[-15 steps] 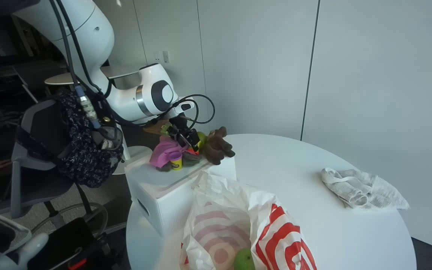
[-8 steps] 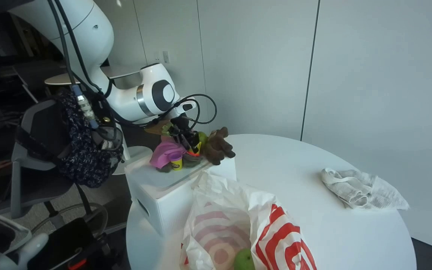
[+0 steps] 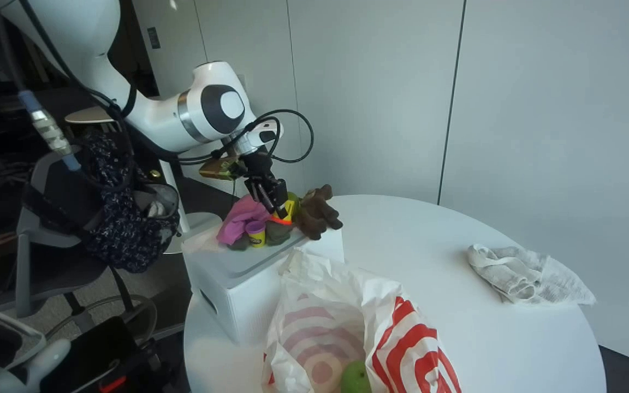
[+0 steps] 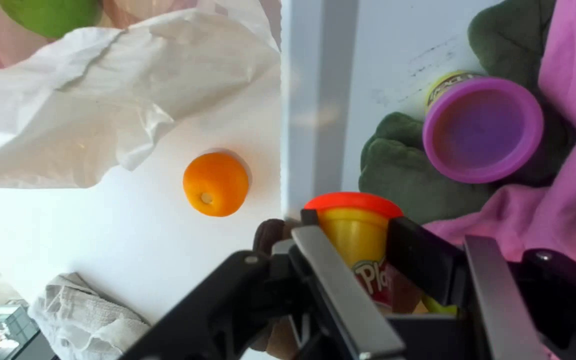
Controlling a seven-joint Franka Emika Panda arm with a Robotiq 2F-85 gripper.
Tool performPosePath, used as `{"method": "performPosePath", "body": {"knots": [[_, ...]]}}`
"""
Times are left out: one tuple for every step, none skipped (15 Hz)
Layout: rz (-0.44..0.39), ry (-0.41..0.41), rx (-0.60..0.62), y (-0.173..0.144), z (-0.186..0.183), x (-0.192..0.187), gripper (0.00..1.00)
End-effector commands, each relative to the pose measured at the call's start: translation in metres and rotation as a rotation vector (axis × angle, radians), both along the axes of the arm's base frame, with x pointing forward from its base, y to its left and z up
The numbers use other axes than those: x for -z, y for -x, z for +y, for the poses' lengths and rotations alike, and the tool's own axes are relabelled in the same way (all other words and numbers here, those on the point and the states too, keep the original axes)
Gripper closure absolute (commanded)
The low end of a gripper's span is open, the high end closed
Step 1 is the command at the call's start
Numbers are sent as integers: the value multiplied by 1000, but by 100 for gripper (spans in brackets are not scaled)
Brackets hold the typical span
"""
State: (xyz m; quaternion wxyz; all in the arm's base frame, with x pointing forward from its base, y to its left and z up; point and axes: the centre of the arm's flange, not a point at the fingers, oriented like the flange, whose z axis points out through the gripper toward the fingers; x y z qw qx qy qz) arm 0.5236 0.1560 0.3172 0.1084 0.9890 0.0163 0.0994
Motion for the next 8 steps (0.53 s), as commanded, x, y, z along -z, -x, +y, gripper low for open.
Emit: {"method": "performPosePath", "body": {"knots": [[97,71,156,49,-45,-38,79],[136,92,203,59,-58,-38,80],[188,108,248,72,-72,-33,80],[233,124,295,80,-83,-31,80],[284,144,338,90,-98,-14,79],[333,152,381,96,-109,-4,79],[352,157,419,97,-123,20,78],[347,151,446,98,-134,38,77]]}}
